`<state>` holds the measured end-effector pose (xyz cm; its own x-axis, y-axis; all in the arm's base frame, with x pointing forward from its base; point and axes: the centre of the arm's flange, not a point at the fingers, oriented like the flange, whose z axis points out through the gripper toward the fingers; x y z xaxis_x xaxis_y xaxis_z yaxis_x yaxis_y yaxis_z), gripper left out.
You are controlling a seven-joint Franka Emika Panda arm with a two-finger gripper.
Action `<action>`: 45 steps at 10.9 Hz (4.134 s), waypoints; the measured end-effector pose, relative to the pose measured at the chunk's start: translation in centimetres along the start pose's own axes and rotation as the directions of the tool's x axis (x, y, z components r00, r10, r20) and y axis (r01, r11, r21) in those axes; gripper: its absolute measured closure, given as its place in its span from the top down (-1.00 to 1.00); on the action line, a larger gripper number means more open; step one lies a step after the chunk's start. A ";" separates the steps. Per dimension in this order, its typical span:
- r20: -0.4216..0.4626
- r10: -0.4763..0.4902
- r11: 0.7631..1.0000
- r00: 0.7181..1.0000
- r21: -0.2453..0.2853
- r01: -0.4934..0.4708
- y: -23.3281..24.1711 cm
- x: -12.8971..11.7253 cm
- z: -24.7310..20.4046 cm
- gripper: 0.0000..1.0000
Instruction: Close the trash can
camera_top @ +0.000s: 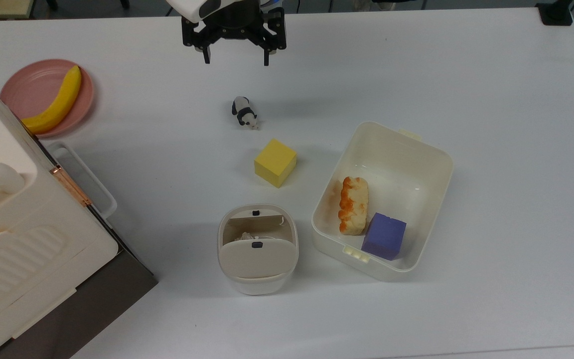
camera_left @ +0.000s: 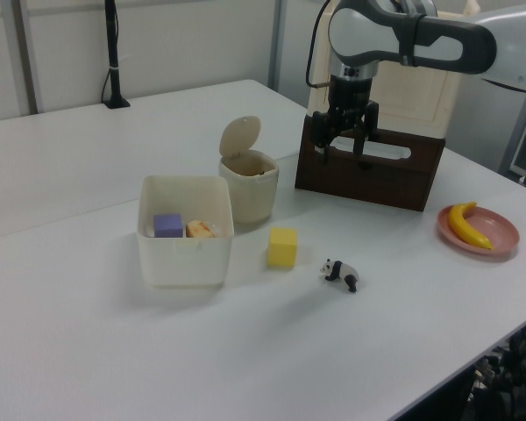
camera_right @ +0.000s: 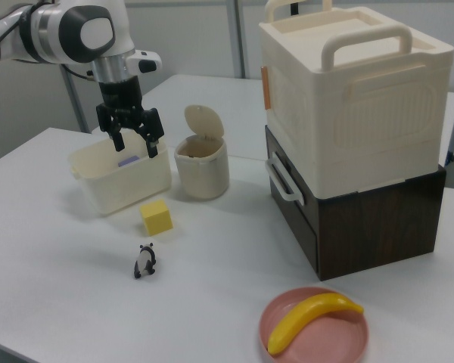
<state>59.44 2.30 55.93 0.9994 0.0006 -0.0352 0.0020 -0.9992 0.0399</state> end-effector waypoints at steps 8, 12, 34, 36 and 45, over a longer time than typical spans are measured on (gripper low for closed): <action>-0.001 -0.004 1.000 1.000 0.003 0.004 -0.1 0.0 0.0 1.00; -0.004 -0.010 1.000 1.000 0.004 0.010 -0.2 0.2 0.4 1.00; -0.709 -0.012 0.999 0.705 0.019 0.037 -2.7 13.8 0.6 -0.52; -0.753 0.008 1.000 0.658 0.009 -0.001 -2.3 15.9 1.8 -0.56; -0.712 -0.002 1.000 0.702 0.008 0.011 -5.3 18.2 8.1 -0.89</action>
<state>77.35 7.29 46.97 0.7266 0.0312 0.6864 0.0131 -0.9994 0.0315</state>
